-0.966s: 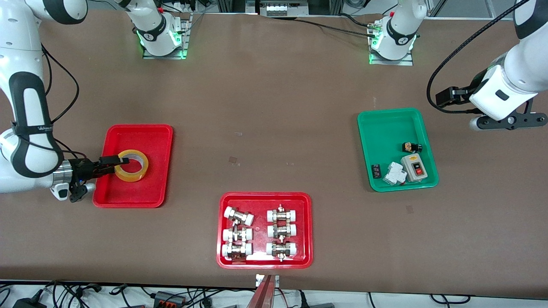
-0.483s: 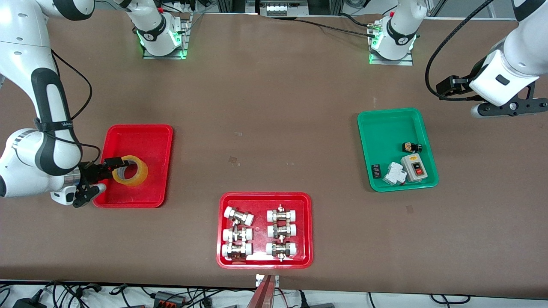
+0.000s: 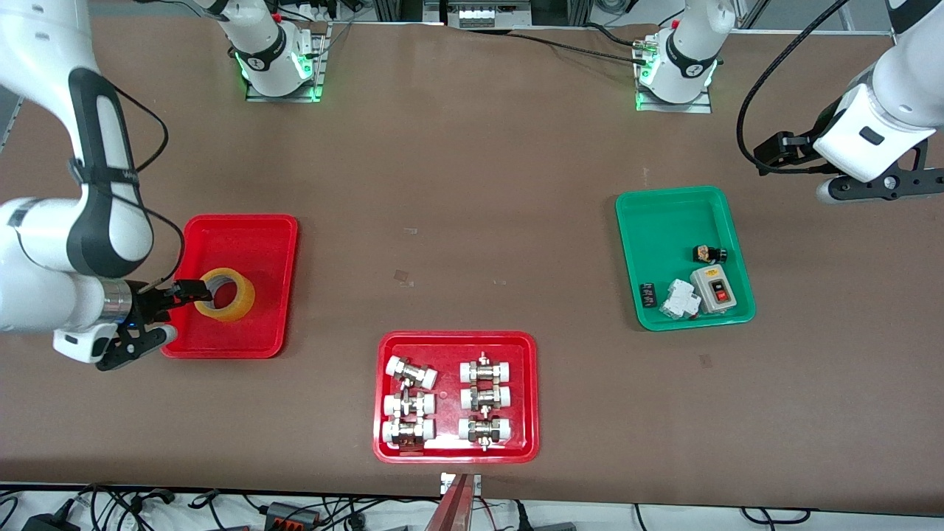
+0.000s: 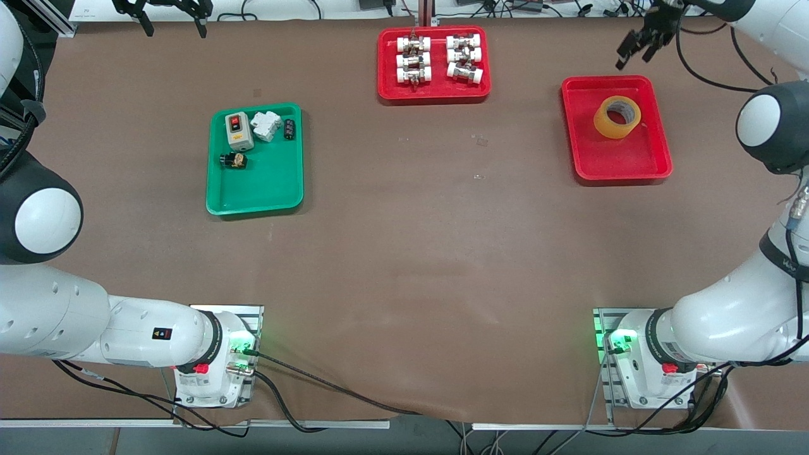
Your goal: Left arm passes tape to right arm into tray
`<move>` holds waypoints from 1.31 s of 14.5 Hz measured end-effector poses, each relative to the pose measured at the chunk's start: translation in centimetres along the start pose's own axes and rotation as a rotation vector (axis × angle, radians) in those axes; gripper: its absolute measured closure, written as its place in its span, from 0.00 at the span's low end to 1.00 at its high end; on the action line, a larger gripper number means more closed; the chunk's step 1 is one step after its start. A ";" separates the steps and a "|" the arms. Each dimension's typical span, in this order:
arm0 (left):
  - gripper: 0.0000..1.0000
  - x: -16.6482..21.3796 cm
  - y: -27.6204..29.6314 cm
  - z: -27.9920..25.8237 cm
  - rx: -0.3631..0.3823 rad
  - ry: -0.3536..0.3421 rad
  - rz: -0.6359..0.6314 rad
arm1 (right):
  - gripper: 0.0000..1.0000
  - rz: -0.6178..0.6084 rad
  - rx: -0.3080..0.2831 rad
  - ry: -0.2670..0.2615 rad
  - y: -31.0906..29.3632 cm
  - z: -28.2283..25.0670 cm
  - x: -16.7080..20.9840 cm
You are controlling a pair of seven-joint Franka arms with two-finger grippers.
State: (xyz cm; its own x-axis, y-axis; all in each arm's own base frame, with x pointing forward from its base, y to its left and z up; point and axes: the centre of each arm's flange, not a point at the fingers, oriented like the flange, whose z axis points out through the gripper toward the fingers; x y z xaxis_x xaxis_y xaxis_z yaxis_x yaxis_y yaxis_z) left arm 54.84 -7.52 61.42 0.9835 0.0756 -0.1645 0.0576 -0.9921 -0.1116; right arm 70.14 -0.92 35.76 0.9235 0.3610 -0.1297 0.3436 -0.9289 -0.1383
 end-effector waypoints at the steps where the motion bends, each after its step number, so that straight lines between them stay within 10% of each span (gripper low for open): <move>1: 0.00 -0.1 0.1 -0.1 0.000 0.003 0.002 | 0.00 0.065 0.000 -0.009 -1.2 -1.5 -0.4; 4: 0.00 -0.1 0.2 -0.2 0.000 0.004 0.005 | 0.00 0.211 0.002 -0.074 -3.8 -5.1 -2.0; 7: 0.00 -0.1 0.3 -0.2 0.000 0.004 0.005 | 0.00 0.219 -0.117 -0.095 -6.1 -10.5 -3.0; 15: 0.00 -0.1 0.3 -0.2 0.000 0.004 0.006 | 0.00 0.294 -0.190 0.103 -4.4 -19.1 -4.0; 19: 0.00 -0.1 0.3 -0.2 0.000 0.003 0.006 | 0.00 0.331 -0.137 0.168 -3.9 -20.8 -5.0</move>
State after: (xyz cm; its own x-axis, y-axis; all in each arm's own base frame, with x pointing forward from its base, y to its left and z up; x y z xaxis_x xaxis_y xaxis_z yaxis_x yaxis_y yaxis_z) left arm 54.78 -7.85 61.56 0.9843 0.0695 -0.1621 0.0519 -0.9925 -0.1105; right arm 67.73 -0.78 57.32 0.9993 0.0320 0.0190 0.0316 -0.9993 0.0181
